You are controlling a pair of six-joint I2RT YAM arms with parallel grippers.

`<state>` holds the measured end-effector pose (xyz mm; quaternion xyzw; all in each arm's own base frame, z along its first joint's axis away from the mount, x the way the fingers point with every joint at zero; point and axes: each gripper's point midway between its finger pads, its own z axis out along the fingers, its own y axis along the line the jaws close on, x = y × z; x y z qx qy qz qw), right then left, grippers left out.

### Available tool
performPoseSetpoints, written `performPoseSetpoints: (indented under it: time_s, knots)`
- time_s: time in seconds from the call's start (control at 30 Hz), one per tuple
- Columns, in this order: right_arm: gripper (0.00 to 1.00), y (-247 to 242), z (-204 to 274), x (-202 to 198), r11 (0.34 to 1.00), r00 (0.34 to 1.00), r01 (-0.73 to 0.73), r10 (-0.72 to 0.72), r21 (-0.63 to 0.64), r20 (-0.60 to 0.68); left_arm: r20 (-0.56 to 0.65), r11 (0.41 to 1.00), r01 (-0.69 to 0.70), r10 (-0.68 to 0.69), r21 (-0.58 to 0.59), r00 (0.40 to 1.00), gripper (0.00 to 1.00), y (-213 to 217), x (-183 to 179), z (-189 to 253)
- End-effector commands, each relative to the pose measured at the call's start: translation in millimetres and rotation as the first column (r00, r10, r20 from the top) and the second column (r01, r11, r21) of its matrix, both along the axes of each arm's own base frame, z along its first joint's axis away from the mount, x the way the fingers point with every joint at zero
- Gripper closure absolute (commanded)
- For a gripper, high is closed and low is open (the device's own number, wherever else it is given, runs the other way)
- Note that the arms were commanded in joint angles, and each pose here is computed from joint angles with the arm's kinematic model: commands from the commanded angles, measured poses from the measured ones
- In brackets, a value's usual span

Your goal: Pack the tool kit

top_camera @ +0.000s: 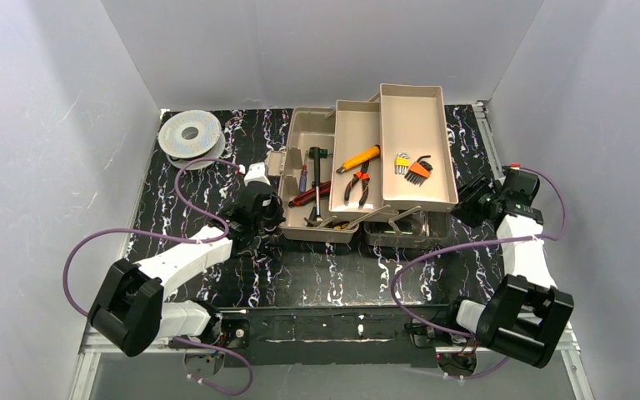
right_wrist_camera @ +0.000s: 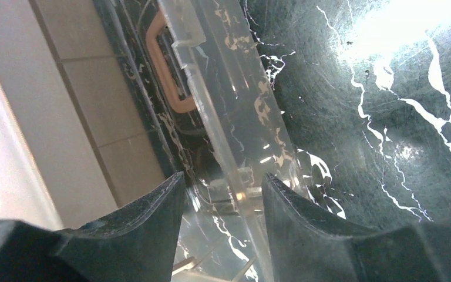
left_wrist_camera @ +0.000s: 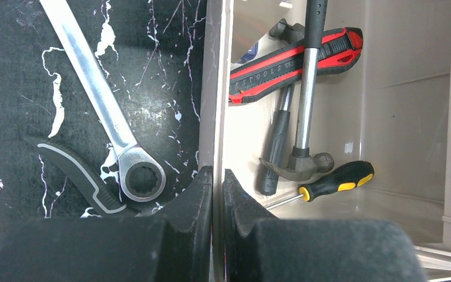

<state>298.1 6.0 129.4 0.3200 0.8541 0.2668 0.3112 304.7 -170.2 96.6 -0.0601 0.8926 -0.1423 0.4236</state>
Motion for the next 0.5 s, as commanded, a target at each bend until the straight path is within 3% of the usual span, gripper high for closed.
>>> performPoseSetpoints:
  time_s: [0.0,0.1,0.3,0.47]
  knots:
    - [0.42,-4,-11,12,1.0,1.0,-0.021,0.021,-0.022,0.01,-0.045,0.994,-0.058,0.062,0.092,0.997,1.0,30,-10,-19]
    - [0.48,-4,-22,14,0.999,0.999,-0.031,0.031,-0.019,-0.019,-0.053,0.994,-0.047,0.052,0.096,0.997,1.0,29,-11,-22]
    - [0.93,5,-20,14,0.995,0.997,-0.072,0.071,-0.074,-0.018,-0.035,0.996,-0.03,0.033,0.081,0.999,1.0,24,-7,-20]
    - [0.99,11,2,13,0.968,0.995,-0.093,0.095,-0.232,-0.004,-0.034,0.997,-0.015,0.017,0.076,0.999,1.0,21,-7,-20]
